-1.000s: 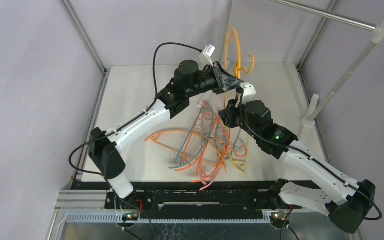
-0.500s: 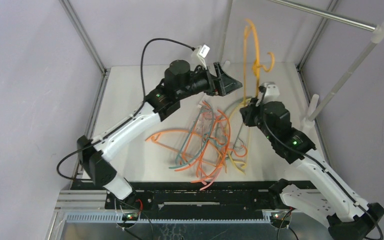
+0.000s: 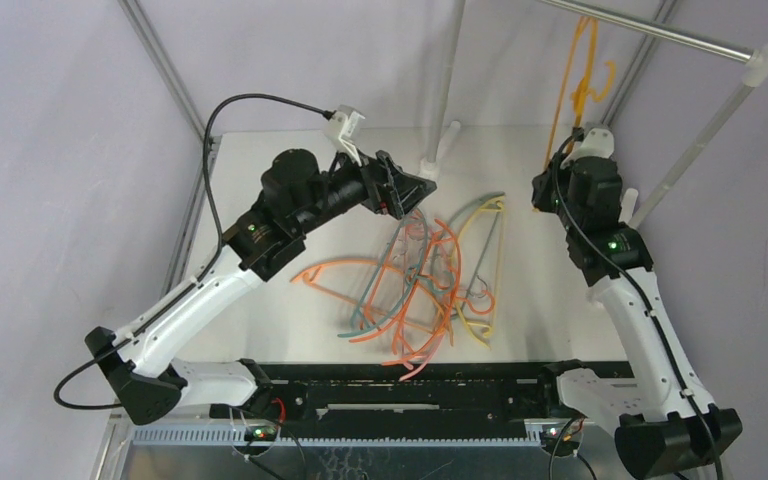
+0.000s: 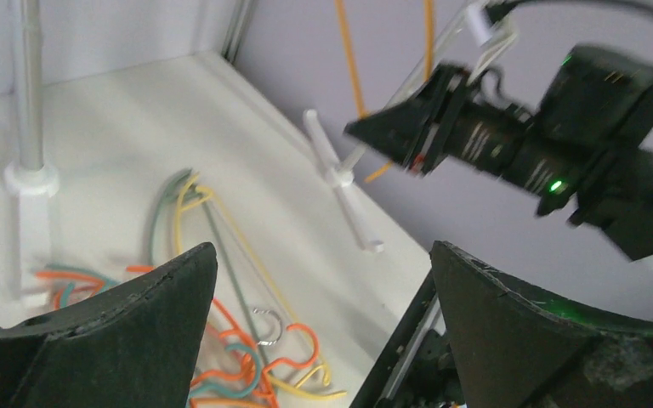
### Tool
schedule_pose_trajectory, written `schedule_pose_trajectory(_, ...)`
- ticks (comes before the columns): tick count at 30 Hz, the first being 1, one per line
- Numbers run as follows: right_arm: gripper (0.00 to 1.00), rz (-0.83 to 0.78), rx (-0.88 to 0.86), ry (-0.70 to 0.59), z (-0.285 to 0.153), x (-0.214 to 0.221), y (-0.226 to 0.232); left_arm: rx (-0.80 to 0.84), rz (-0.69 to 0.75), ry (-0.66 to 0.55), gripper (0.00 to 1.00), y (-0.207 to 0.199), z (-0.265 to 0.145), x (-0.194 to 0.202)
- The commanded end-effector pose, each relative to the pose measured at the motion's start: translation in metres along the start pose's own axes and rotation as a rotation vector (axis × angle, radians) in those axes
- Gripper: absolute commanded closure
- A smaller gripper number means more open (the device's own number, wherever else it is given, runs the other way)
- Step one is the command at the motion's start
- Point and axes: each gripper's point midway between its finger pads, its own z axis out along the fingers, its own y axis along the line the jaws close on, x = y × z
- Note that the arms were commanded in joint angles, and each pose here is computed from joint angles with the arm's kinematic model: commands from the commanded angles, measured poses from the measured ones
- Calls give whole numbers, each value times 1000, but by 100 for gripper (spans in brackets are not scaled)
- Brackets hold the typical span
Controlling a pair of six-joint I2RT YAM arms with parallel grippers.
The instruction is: Organize the hangers
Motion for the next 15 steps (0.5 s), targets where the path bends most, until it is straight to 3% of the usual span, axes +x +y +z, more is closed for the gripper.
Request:
schedule_pose_trajectory(1, 100, 0, 8, -124, 1, -53, -6, -74, 39, 28, 1, 21, -8, 16)
schedule_pose_trajectory(15, 100, 23, 101, -179, 28, -113, -54, -160, 12, 98, 0, 49, -15, 44)
